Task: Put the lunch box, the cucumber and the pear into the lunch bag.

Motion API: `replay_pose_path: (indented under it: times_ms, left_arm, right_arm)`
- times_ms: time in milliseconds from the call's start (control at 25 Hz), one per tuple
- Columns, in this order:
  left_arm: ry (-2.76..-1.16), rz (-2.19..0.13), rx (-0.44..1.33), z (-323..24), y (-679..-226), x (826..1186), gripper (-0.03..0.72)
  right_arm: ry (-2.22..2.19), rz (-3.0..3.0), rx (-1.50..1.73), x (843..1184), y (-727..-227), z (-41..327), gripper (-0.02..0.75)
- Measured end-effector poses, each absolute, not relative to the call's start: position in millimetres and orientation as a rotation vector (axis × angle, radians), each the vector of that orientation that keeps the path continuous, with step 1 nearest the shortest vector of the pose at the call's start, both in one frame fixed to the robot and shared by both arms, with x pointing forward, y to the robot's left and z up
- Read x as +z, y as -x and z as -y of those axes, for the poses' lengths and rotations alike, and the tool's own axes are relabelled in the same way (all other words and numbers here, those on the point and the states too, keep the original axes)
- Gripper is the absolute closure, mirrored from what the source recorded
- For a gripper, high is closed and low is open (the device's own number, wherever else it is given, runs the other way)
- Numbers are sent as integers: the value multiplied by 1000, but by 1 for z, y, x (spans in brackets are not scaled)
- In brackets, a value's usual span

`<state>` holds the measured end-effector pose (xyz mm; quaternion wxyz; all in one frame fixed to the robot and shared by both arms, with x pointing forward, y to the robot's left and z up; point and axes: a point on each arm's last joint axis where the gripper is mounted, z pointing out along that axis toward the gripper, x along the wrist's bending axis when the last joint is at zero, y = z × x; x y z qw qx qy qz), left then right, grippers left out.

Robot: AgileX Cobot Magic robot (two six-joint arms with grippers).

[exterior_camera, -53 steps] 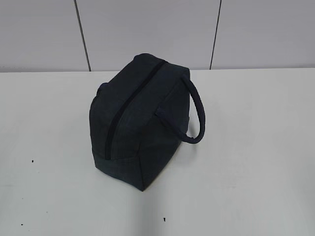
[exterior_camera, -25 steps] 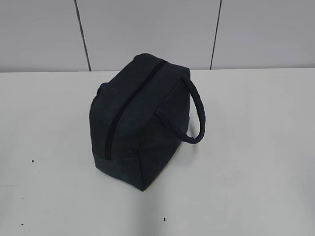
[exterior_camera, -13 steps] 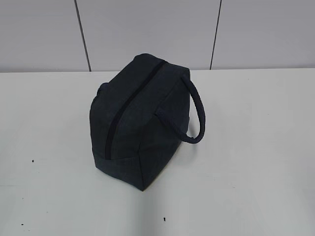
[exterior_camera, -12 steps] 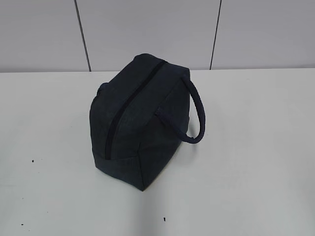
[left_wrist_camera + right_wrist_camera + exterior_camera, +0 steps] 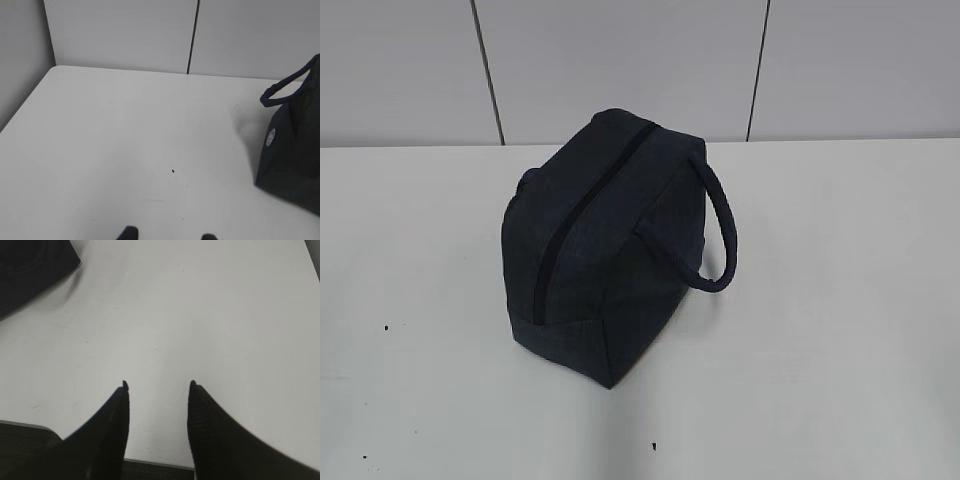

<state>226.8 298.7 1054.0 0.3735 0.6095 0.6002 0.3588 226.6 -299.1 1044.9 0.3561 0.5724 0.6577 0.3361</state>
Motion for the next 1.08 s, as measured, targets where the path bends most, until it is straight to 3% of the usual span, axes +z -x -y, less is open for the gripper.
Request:
replay_pose_path:
  times_ms: [1080]
  left_arm:
    - [-1563,-1536,920,-299,-227,1054,449]
  right_arm:
    - [-1477,-1697,869,1045,-227,299,425]
